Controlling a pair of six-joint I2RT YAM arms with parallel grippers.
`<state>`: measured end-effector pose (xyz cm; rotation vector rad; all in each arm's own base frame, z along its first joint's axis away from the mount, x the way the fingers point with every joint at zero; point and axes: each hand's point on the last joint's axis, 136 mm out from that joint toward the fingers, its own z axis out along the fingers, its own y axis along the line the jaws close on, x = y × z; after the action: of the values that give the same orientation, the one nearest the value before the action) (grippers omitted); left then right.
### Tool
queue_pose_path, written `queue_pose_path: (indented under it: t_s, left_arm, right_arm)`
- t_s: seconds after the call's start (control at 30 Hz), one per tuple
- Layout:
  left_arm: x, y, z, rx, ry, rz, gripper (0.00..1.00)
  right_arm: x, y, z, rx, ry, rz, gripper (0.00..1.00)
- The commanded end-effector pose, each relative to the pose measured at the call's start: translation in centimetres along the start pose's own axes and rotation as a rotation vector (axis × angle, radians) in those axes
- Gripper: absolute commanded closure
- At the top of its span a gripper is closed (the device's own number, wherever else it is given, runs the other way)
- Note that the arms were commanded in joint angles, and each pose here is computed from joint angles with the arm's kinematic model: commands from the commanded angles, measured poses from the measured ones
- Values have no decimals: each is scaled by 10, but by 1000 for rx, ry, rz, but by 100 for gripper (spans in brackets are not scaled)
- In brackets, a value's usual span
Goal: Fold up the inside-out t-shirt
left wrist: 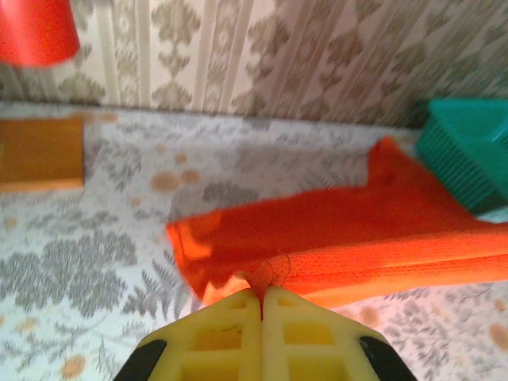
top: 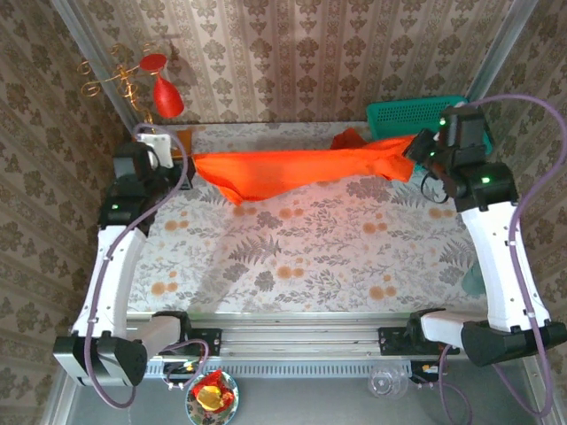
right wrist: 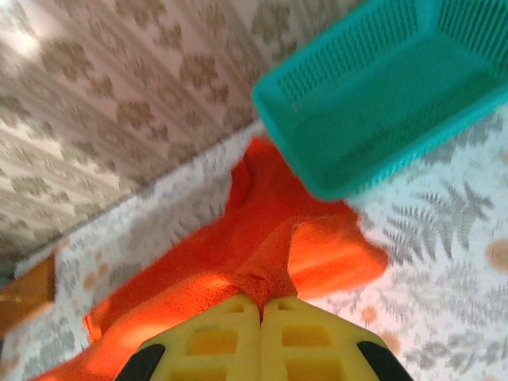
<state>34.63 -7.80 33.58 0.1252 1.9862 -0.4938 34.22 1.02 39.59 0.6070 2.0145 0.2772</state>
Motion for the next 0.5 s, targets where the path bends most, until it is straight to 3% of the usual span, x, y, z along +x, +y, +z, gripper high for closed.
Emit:
queue_pose_path:
  t_s: [0.0, 0.3, 0.47]
  left_arm:
    - [-59, -30, -34, 181, -171, 58, 100]
    - [-182, -60, -111, 357, -486, 52, 100]
    - [-247, -83, -169, 387, -673, 90, 100]
  right_arm:
    - [-43, 15, -28, -50, -99, -29, 100]
    - [-107, 60, -87, -239, -284, -1, 100]
    - [-130, 81, -119, -374, -393, 37, 100]
